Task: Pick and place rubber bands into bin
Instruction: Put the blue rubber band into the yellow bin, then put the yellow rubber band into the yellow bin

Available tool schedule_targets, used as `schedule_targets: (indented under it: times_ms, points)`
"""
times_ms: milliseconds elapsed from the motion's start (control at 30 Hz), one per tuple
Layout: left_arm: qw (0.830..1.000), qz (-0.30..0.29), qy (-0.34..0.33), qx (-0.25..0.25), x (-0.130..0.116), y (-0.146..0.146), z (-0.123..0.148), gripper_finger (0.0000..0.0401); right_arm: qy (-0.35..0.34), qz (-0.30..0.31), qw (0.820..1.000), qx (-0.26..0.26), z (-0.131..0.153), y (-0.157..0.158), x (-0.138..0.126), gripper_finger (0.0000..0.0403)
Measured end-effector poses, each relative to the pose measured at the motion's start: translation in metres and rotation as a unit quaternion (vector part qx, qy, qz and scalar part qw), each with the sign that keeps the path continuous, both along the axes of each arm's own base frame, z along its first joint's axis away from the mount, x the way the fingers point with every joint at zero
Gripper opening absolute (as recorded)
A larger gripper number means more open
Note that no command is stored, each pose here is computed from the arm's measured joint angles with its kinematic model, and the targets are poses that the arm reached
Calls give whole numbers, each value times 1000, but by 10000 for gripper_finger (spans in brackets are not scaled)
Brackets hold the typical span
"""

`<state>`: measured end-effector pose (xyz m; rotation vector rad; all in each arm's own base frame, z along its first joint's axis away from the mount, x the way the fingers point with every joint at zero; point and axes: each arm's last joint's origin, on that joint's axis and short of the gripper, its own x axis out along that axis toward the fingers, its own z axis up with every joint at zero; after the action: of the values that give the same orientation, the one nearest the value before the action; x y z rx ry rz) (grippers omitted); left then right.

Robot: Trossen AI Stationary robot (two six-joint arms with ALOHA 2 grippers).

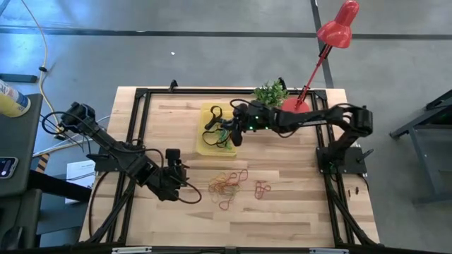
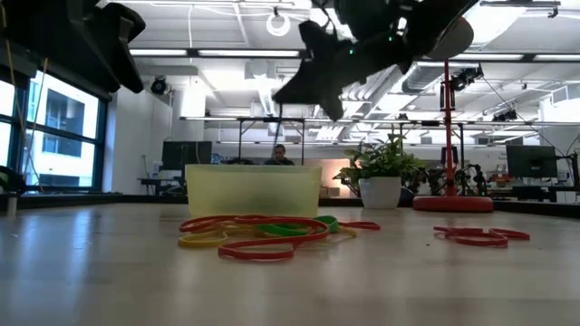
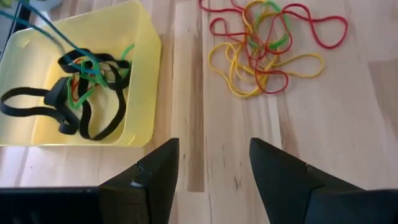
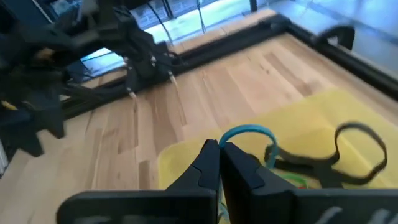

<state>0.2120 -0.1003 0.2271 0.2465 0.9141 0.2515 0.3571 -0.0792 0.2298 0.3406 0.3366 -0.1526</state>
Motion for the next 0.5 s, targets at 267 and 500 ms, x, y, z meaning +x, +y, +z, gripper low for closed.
schedule_targets:
  times_ms: [267, 500]
  points:
    - [1000, 6, -9, 9, 1, 0, 1, 186, 29, 24, 996, 76, -24, -15, 3, 45]
    - [1000, 9, -16, 14, 1, 1, 2, 186, 30, 45, 993, 102, -25, -18, 2, 161]
